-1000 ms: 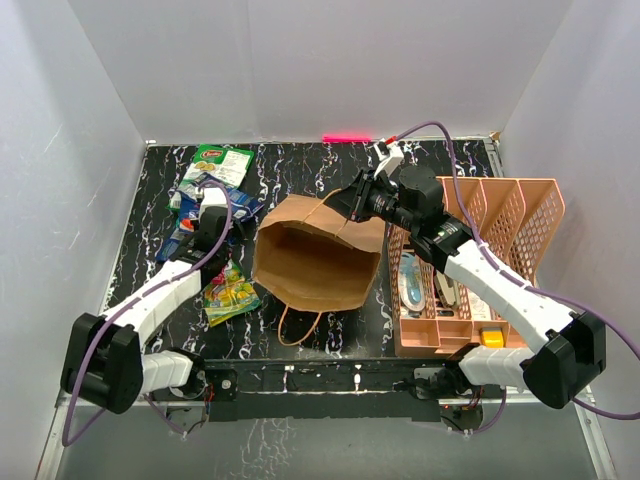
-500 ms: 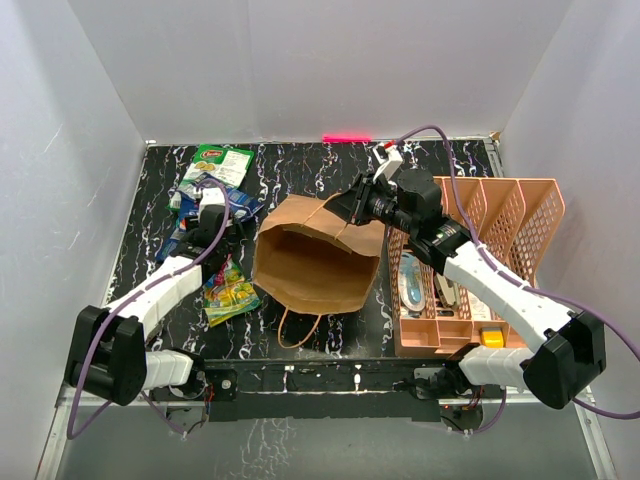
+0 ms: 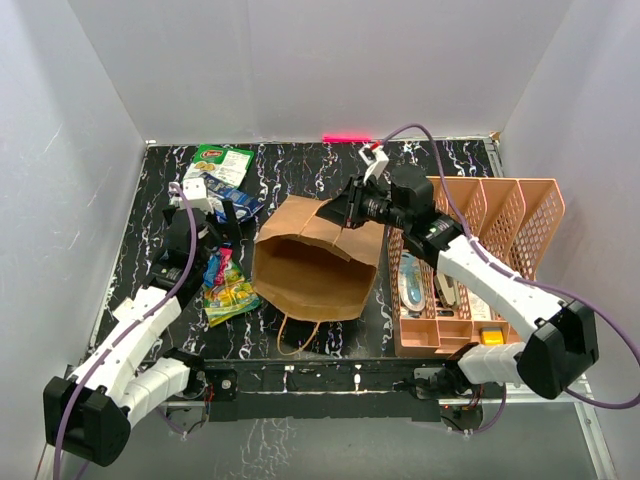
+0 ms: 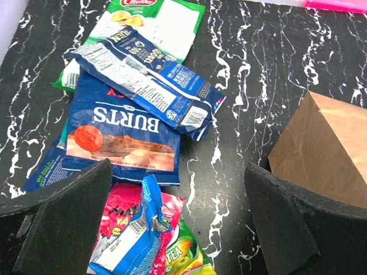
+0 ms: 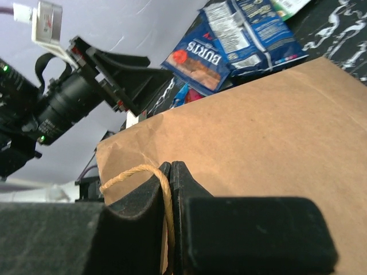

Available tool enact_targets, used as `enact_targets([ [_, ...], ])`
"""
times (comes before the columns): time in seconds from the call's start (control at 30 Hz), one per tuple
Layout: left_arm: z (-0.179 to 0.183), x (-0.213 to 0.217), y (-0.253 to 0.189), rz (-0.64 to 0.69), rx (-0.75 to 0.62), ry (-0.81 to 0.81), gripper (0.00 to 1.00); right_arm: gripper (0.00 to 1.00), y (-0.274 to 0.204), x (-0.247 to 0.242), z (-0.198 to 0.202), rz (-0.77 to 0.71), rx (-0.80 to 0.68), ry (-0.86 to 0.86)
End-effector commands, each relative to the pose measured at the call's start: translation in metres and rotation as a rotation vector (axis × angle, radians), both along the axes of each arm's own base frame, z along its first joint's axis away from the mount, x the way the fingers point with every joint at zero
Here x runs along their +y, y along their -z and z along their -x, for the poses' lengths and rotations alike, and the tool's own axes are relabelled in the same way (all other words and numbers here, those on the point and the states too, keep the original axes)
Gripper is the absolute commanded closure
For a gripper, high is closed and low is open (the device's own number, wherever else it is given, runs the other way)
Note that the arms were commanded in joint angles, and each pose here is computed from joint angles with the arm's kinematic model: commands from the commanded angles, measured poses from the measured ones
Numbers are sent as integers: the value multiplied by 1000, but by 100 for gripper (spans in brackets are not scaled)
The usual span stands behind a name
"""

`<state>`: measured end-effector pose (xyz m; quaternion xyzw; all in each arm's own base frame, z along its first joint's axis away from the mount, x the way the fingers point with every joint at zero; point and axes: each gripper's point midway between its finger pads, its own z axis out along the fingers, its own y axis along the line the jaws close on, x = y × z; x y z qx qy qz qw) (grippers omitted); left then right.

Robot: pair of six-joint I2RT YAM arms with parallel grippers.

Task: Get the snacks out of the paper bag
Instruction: Place the snack at the center of the board, then adjust the paper bag at the center of the board.

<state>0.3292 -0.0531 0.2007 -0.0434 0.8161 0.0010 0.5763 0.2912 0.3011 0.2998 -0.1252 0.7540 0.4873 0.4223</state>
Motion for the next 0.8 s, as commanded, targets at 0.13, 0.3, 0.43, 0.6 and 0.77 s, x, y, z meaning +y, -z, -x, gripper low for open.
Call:
enact_targets([
  [0.13,5,33,-1,-60,-9,-167,2,92,-71,46,51,-80,-194,-324],
  [0.3,5,35,-3,-58,-15,-179,2,92,-110,73,79,-126,-253,-380],
  [0.43,7,39,-5,-65,-20,-198,2,92,-135,63,65,-147,-303,-258],
  [0.6,9,41,-8,-66,-35,-209,2,91,-144,39,31,-104,-350,-36],
  [0.77,10,43,-9,-67,-42,-214,2,92,-117,9,-11,-58,-263,121],
])
